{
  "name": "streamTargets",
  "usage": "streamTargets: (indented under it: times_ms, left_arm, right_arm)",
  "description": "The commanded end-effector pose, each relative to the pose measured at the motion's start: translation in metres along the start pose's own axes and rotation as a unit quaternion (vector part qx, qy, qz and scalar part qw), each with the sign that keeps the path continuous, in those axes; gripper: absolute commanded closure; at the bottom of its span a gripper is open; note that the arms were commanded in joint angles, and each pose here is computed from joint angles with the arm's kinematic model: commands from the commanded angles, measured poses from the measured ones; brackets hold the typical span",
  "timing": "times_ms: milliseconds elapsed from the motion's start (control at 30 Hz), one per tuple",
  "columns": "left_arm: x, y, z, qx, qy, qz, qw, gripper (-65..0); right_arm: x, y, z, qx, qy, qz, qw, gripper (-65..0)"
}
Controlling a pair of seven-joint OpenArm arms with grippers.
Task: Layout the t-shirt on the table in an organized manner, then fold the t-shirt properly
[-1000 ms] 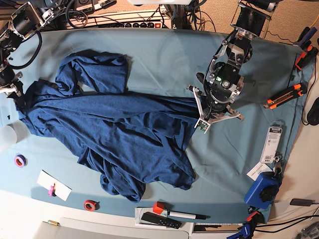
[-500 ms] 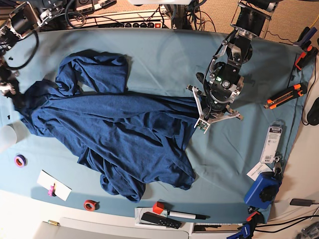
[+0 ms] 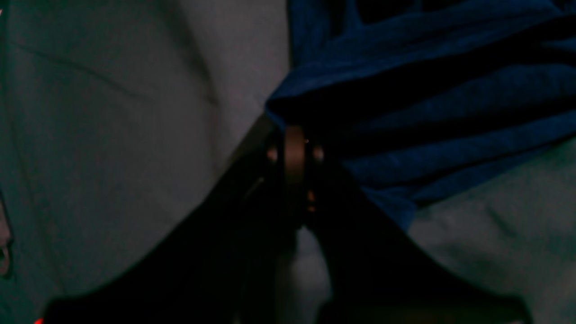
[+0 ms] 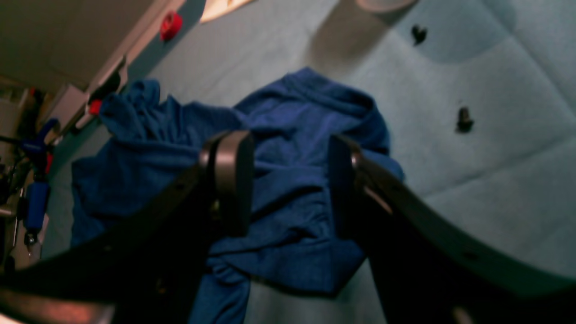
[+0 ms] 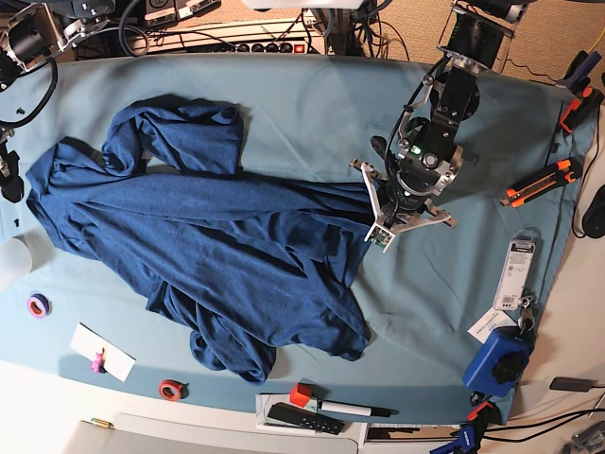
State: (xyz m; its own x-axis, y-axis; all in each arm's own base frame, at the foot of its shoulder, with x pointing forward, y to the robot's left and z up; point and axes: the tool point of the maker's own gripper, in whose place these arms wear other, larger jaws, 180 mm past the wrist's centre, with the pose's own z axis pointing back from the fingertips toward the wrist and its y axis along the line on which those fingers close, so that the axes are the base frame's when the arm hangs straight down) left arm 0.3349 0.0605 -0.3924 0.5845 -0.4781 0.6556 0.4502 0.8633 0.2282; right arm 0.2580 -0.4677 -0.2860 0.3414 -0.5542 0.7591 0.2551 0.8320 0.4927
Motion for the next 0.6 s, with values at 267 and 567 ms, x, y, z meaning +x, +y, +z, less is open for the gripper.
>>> streamTargets:
  times_ms: [267, 567]
  left_arm:
    - [0.017, 0.005, 0.002, 0.004, -0.028, 0.0, 1.0, 0.0]
    - [0.019, 0.0, 0.002, -0.006, -0.032, 0.008, 0.999, 0.0]
  right_arm:
    - [0.028, 0.055, 0.025, 0.168, -0.06, -0.04, 0.9832, -27.0]
    - [-0.059, 0.038, 0.03, 0.143, 0.001, -0.109, 0.9838, -27.0]
